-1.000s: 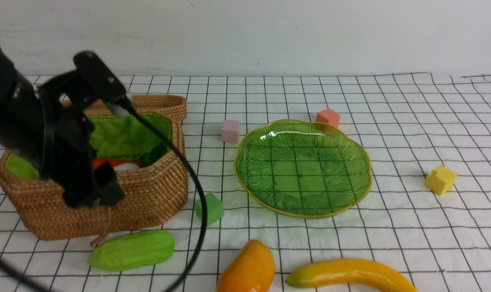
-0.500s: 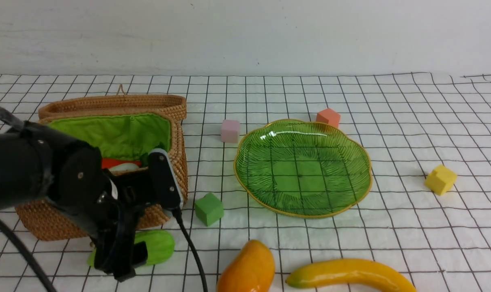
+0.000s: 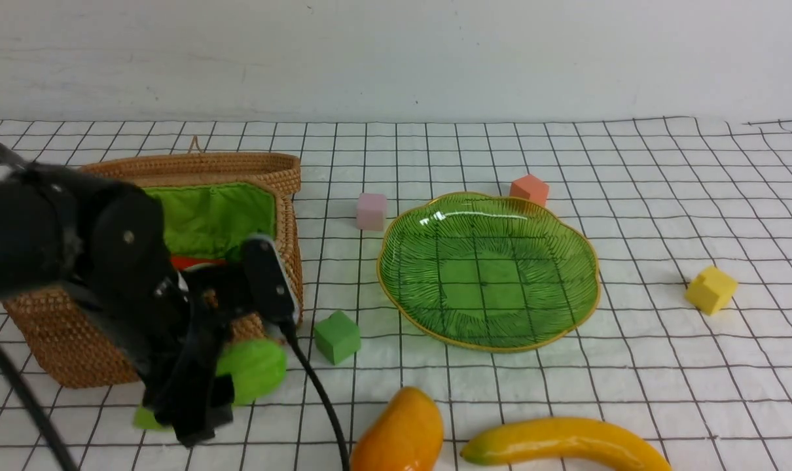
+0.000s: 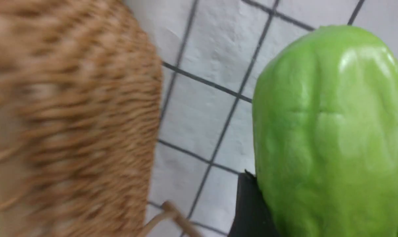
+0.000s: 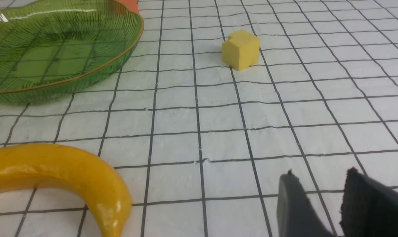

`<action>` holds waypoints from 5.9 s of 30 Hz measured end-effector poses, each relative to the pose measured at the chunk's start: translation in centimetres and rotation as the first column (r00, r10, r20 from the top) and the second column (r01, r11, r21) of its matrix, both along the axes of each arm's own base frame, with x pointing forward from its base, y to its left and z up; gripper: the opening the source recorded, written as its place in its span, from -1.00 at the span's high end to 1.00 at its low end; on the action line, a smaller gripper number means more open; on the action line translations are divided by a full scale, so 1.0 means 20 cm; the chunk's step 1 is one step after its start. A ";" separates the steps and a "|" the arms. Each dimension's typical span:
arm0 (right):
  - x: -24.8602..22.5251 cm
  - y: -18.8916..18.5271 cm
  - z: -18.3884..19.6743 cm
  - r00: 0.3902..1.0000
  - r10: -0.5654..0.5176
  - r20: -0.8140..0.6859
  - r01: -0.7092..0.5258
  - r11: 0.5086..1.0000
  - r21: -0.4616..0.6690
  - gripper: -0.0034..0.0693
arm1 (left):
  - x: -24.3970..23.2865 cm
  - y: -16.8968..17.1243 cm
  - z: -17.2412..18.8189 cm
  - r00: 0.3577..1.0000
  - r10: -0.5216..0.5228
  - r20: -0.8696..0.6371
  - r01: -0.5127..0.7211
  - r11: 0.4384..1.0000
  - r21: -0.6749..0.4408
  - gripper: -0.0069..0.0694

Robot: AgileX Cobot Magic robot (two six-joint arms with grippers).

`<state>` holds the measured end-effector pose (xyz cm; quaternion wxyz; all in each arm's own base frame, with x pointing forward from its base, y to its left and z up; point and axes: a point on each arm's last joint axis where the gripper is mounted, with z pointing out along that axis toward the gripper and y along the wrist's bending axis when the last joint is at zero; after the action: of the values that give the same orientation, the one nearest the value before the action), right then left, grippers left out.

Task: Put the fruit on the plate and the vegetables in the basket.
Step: Take a chayote with your left arm and place it on the basket on the left, then use the right arm to grab a banana and put it into the right plate

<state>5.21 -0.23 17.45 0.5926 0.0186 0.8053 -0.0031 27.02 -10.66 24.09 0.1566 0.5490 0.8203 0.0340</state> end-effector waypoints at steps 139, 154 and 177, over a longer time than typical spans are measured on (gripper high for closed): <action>0.60 0.19 0.66 0.773 0.206 -0.600 -0.197 0.977 0.081 0.23 | -1.09 0.51 -0.34 0.403 0.912 0.078 -0.365 0.239 -0.900 0.77; 1.01 0.55 0.11 0.314 0.390 -0.866 -0.736 0.676 0.038 -0.92 | -1.09 0.51 -0.34 0.403 0.912 0.078 -0.365 0.239 -0.900 0.75; 1.59 0.61 0.59 0.571 0.468 -0.674 -0.542 0.832 0.118 -0.01 | -1.09 0.51 -0.34 0.403 0.912 0.078 -0.364 0.239 -0.900 0.69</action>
<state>36.94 11.97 29.18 0.2326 -0.2446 0.9338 0.1185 5.31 -0.45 17.21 0.5947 -0.0469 0.7983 -0.0829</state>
